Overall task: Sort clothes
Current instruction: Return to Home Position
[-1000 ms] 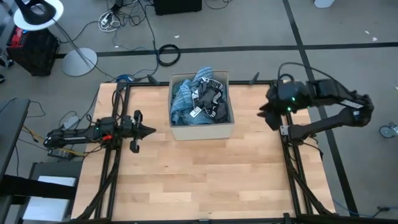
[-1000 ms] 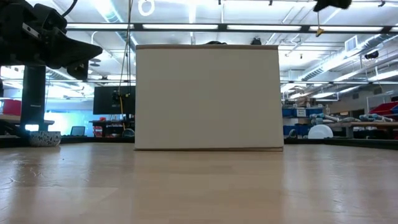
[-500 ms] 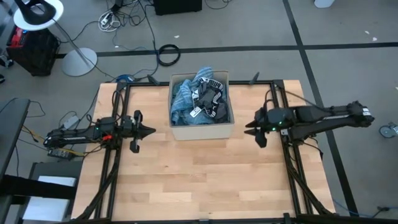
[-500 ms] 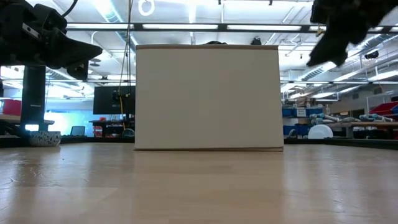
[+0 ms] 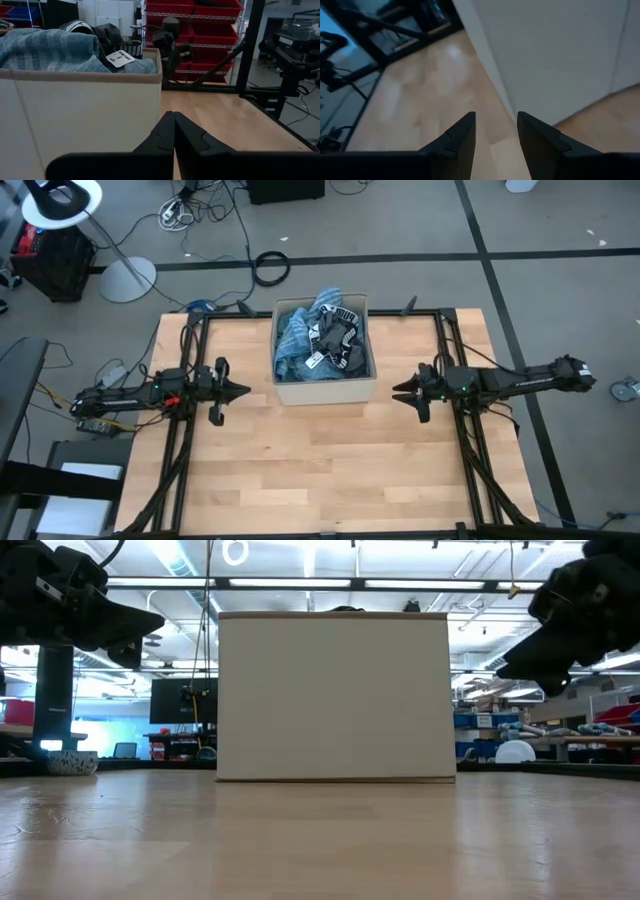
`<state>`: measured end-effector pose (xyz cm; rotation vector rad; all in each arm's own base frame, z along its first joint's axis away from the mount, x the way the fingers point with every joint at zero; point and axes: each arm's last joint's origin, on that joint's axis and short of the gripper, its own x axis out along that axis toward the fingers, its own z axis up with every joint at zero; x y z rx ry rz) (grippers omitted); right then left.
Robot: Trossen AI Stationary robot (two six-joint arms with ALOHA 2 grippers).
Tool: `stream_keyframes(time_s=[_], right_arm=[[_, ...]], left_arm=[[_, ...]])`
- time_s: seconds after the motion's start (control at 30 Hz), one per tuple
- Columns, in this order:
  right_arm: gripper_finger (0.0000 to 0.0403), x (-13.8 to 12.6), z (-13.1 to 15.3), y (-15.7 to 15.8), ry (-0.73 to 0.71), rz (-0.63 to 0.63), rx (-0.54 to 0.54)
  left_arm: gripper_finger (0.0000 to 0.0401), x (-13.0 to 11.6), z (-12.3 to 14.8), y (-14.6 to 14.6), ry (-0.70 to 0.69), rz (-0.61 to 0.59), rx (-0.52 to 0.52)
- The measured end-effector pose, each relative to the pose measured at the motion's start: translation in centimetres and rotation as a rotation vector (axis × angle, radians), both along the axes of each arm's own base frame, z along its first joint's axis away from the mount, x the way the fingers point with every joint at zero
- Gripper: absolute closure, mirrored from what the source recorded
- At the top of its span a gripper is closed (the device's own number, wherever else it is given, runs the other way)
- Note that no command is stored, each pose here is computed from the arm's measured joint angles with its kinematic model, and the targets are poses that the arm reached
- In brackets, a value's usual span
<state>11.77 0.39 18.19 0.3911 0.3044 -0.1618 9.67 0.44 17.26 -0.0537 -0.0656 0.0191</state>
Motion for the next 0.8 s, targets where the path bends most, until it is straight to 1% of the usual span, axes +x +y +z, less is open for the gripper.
stream_keyframes(time_s=[0.07,0.17,0.33,0.6,0.8], right_arm=[[0.0257,-0.3,-0.7,0.1,-0.035,0.016,-0.009],[0.0257,-0.7,-1.6,0.1,-0.05,0.019,-0.013],[0.0257,-1.1,-2.2,0.1,-0.082,0.036,-0.053],[0.0257,-1.6,-1.8,0.0,-0.145,0.078,-0.201],[0.0257,-1.7,-1.8,0.0,-0.14,0.101,-0.288]], left_arm=[[0.0394,0.0,0.0,0.0,-0.001,0.001,0.0],[0.0394,0.0,0.0,0.0,-0.001,0.001,0.0],[0.0394,0.0,0.0,0.0,-0.001,0.001,0.0],[0.0394,0.0,0.0,0.0,-0.001,0.001,0.0],[0.0394,0.0,0.0,0.0,-0.001,0.001,0.0]])
